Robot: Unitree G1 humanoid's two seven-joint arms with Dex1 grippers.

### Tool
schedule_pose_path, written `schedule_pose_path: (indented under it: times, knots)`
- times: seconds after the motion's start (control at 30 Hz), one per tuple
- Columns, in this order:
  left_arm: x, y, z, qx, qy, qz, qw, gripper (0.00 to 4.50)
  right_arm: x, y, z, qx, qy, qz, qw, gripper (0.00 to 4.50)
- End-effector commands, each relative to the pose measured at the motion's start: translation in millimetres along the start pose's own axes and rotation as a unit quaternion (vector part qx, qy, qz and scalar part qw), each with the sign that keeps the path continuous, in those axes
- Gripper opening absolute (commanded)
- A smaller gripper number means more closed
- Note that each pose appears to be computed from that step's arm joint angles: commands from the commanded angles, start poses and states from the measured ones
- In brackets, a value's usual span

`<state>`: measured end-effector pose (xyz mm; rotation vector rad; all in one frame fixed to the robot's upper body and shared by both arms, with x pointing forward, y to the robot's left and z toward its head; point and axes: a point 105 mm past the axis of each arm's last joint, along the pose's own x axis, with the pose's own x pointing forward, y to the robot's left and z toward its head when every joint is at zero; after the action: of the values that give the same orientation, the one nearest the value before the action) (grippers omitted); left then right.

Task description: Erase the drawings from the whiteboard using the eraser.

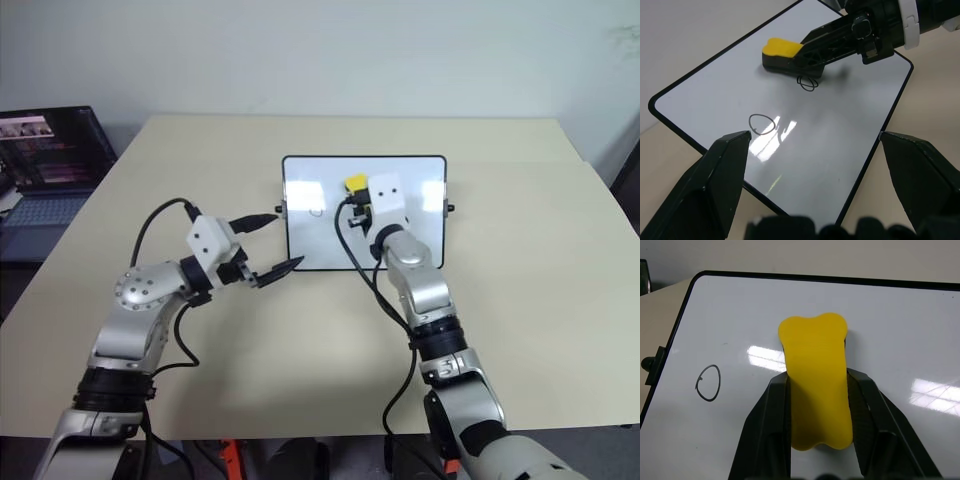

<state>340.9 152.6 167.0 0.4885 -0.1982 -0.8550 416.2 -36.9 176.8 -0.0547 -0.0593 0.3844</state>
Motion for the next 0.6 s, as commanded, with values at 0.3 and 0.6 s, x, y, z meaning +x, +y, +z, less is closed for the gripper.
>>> schedule_pose_path:
  times: [0.3,0.6]
  knots:
    - [1,7,14,0.024,-0.019,0.011,0.999,4.50,-24,-14,-31,-0.029,0.049,-0.007,0.998,1.23]
    - [1,7,13,0.024,-0.018,0.007,1.000,4.50,-63,-50,-61,-0.061,0.110,-0.032,0.992,1.23]
